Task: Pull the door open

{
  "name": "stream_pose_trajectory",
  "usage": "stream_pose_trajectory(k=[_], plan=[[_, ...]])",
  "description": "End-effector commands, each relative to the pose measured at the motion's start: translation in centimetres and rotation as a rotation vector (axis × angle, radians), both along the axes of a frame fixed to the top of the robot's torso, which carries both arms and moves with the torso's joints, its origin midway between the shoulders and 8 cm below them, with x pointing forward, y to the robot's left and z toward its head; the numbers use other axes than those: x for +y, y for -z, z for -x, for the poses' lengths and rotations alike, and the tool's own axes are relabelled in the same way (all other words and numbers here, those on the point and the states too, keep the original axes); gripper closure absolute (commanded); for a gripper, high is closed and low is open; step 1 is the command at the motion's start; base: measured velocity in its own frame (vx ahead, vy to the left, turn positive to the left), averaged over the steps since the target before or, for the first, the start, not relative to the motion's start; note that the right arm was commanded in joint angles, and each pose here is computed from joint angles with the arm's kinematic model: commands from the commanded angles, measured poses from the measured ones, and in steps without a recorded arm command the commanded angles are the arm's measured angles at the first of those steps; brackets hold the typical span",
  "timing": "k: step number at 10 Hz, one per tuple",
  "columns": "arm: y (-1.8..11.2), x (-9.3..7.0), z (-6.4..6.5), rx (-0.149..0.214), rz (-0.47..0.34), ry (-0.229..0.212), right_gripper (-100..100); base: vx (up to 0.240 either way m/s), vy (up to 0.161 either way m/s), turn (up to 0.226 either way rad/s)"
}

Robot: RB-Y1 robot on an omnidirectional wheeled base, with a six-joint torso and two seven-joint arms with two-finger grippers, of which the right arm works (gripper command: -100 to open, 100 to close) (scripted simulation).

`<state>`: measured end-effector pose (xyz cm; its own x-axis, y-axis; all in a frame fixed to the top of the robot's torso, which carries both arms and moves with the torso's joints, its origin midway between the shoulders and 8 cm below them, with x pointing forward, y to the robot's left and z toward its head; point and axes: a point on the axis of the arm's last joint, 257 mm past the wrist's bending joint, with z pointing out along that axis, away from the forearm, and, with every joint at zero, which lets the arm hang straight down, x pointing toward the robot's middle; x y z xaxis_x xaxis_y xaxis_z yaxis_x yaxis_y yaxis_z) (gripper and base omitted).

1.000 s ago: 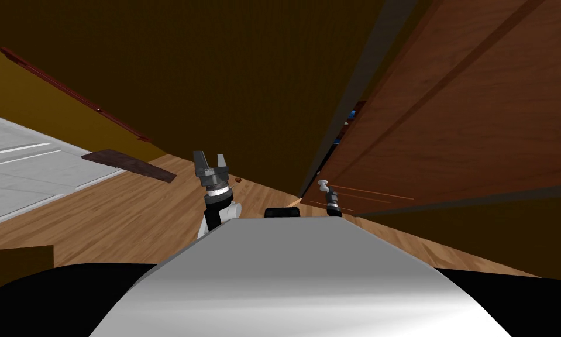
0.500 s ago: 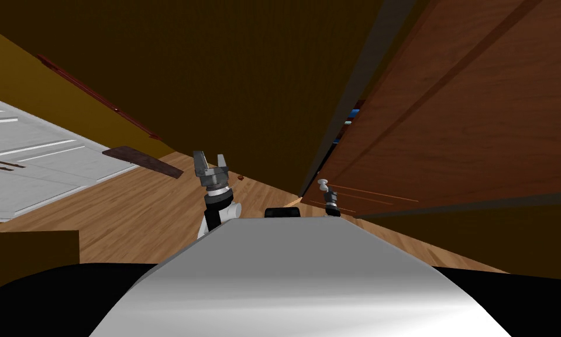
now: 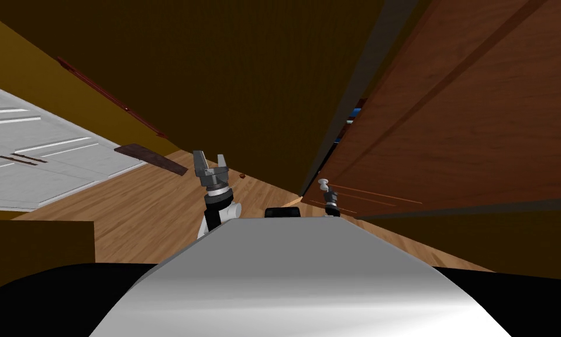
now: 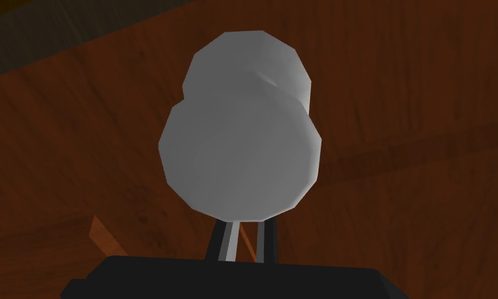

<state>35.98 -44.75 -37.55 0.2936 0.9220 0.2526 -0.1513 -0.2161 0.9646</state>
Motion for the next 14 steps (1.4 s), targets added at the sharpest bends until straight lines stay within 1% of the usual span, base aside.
stream_pose_trajectory(k=[1, 2, 3, 4, 5, 7, 9, 10, 12, 13, 14], plan=[[-1.4, 1.2, -1.3, -0.063, -0.059, -0.024, 100, -0.036, -0.004, 0.039], [-1.4, 1.2, -1.3, -0.063, -0.059, -0.024, 100, -0.047, -0.01, 0.07], [-1.3, 1.1, -1.5, -0.08, -0.116, -0.021, 100, -0.054, -0.019, 0.06], [-1.3, 1.1, -1.5, -0.08, -0.117, -0.021, 100, -0.046, -0.011, 0.059], [0.1, 0.0, -0.1, -0.046, -0.158, 0.011, -100, -0.044, -0.028, -0.003], [0.1, 0.2, -0.2, -0.068, -0.217, 0.013, -100, -0.066, -0.03, 0.001], [0.1, 0.4, -0.2, -0.095, -0.294, 0.016, -100, -0.099, 0.0, 0.041], [0.1, 0.4, -0.2, -0.098, -0.301, 0.016, -100, -0.041, 0.0, 0.017], [0.2, 0.8, -0.3, -0.131, -0.394, 0.019, -100, -0.042, -0.004, 0.031], [0.2, 0.8, -0.3, -0.134, -0.403, 0.018, -100, -0.049, -0.019, 0.033], [0.2, 1.0, -0.3, -0.152, -0.454, 0.02, -100, -0.052, -0.013, 0.035]])
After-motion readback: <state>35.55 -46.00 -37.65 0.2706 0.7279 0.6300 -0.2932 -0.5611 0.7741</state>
